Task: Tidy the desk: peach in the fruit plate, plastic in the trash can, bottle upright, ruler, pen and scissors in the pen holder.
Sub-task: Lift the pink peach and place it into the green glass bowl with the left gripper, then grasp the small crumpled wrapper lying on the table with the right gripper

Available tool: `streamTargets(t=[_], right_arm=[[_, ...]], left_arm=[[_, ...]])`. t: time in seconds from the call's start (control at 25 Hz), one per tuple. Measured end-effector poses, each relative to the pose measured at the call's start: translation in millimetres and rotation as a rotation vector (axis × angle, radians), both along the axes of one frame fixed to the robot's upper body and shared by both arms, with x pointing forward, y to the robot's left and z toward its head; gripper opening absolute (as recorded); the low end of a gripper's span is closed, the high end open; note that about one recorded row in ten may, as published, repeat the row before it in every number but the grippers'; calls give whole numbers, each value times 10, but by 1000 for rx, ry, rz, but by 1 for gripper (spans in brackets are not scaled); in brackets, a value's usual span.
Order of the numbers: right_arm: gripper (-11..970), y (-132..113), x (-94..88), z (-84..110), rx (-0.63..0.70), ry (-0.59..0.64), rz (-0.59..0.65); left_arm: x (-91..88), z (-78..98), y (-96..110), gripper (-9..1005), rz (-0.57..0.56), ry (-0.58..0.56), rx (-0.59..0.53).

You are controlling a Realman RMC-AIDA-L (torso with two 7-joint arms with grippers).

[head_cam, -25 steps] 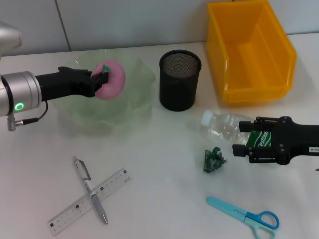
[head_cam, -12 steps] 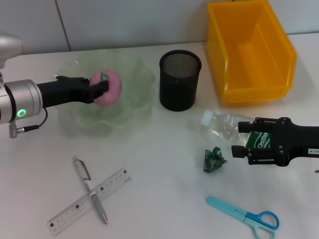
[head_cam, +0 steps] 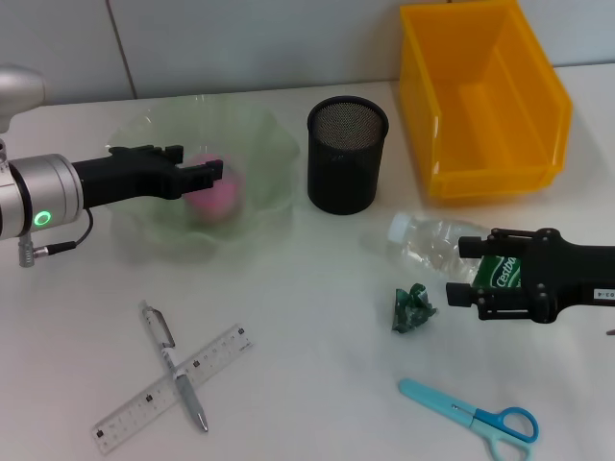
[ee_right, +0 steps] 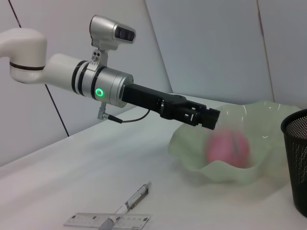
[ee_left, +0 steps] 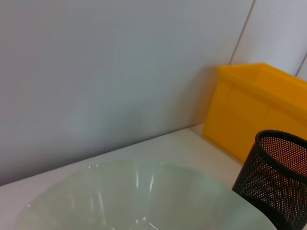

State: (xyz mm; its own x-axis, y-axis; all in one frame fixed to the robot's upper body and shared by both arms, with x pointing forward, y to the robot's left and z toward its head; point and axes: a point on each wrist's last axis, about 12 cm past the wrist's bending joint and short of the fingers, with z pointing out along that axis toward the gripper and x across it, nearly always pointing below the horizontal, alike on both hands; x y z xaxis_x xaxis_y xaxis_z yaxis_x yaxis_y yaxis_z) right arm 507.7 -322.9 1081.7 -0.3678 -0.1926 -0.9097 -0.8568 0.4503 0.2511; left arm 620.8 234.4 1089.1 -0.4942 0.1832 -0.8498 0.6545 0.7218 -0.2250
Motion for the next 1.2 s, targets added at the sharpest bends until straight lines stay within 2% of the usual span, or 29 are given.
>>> streamTargets(t=[0.4,0.44,0.6,0.68,0.8,1.04,1.16,1.2], right_arm=[[776,10,15,9,-1,-4,3],[776,11,19,11,-1,-4,4],[776,-3,34,28,-2,-10,1],[776,-12,46,41,-5,-13,2],[776,-24,54,53,-7,-13,3],[777,-33,69,75,-14,-15,7],[777,-19,95,97,-21,-11,19],[777,-14,116,125,-19,-4,20]], left_arm=[[4,28,-11,840,-10,3,-15],[-3,37,-23,840,-21,8,-22],[-130,180,-94,840,-183,28,-104],[-241,273,-89,840,-284,33,-147],[-416,317,-59,840,-398,43,-195],[-723,177,-116,840,-571,25,-226],[-748,141,-123,840,-581,21,-224],[-781,55,-126,840,-577,18,-224]])
